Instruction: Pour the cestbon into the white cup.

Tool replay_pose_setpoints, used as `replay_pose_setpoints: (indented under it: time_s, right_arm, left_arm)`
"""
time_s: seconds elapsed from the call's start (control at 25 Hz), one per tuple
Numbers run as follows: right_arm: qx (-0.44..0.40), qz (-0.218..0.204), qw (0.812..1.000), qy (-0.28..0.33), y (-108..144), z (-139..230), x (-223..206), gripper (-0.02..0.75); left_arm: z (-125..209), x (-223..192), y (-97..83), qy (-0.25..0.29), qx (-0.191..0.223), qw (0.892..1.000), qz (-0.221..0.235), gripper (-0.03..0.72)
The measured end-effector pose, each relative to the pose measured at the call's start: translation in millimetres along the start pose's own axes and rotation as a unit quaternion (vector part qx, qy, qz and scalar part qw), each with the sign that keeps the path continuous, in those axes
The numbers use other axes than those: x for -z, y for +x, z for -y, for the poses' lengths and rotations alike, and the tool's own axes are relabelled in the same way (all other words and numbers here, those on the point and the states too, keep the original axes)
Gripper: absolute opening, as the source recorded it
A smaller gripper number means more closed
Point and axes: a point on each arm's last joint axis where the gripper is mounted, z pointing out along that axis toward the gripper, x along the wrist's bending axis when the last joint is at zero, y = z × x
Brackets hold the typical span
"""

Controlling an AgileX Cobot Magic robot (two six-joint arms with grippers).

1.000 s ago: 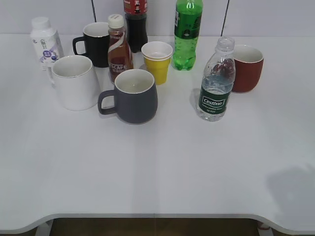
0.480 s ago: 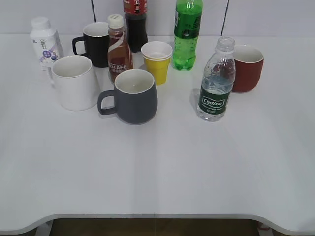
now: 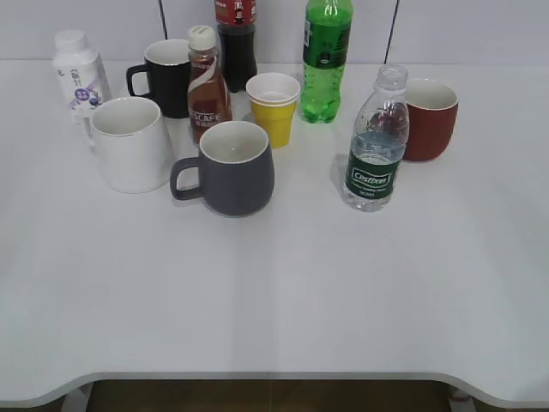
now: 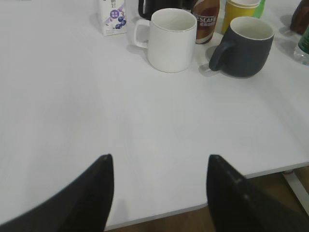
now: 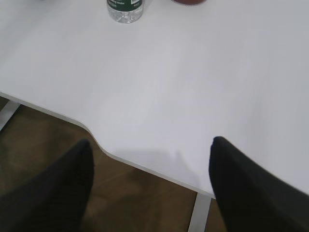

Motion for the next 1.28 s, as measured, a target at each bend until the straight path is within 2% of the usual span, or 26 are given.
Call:
replay_pose_setpoints:
  time_s: [0.16, 0.44, 0.56, 0.88, 1.28]
  right_arm:
    - [-0.006, 0.01, 1.0, 0.0, -0.3, 0.0, 0.1, 0.538]
    - [-0.048, 0.083, 0.995, -0.026, -0.5, 4.2, 8.0, 0.526]
    - [-0.053, 0.099, 0.992, -0.052, 1.5, 8.6, 14.9, 0.524]
    - [-0.054, 0.102, 0.992, -0.055, 1.7, 9.0, 15.6, 0.524]
    - [-0.054, 0.102, 0.992, -0.055, 1.7, 9.0, 15.6, 0.524]
  left_arm:
    - [0.2, -0.1, -0.2, -0.001, 0.005, 1.0, -0.011, 0.455]
    - [0.8, 0.7, -2.7, -0.009, 0.057, 0.992, -0.116, 0.414]
    - [0.9, 0.9, -3.2, -0.011, 0.067, 0.988, -0.139, 0.41]
    - [1.0, 0.6, -3.4, -0.011, 0.07, 0.987, -0.141, 0.382]
    - [1.0, 0.6, -3.4, -0.011, 0.07, 0.988, -0.141, 0.275]
